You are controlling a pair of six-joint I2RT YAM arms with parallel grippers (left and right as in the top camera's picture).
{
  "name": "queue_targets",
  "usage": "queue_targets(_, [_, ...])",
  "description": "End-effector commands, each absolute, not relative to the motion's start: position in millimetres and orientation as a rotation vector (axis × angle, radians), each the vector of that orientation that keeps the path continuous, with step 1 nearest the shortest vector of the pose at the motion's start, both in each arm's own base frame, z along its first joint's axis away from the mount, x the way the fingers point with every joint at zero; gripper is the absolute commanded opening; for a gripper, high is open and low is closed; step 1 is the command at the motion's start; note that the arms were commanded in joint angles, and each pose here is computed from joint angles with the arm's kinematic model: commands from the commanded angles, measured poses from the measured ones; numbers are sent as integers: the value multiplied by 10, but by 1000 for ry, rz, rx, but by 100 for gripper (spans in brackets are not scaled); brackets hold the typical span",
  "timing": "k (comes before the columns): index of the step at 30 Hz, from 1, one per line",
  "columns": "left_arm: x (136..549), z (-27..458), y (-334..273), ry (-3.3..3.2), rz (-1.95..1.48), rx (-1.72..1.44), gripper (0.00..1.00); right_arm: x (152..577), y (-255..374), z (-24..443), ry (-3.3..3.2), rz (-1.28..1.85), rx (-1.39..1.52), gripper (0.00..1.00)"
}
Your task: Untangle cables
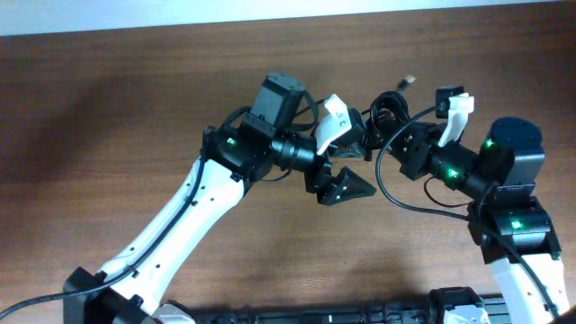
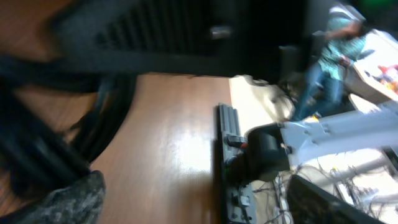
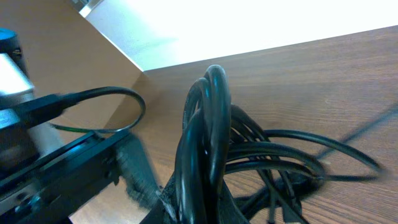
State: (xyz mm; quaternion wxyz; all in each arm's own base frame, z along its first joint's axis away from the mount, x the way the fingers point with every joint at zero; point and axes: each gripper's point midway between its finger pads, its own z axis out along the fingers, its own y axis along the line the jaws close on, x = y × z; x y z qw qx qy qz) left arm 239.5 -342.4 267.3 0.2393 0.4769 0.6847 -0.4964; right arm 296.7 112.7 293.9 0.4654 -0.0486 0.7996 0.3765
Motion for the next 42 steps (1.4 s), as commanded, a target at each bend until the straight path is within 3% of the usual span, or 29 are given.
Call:
queue_targets(1, [2959,2490,-3221,2143,-1041,978,99,2905,1181,3098,1921,965,-165,4])
queue_targets(8, [3255,2419,-3075,2237,-877,754,99,2899,1189,3099,1921,969,-169,4])
queue_targets(15, [3186,2417,-3156,2234,-879,775,99,2850,1242,3116,1917,1009,-201,4])
queue_targets(21, [3455,2340,-2926,2336,-733,447,99,2757,1332,3147,1908,1081,-258,4])
queue_targets(28, [3597,2316,-2771,2350,-639,289,99,2707,1374,3165,1902,1117,-287,4])
queue_targets(42, [3943,2192,-1965,2363,-285,-28,99,2669,1404,3178,1898,1144,-308,4])
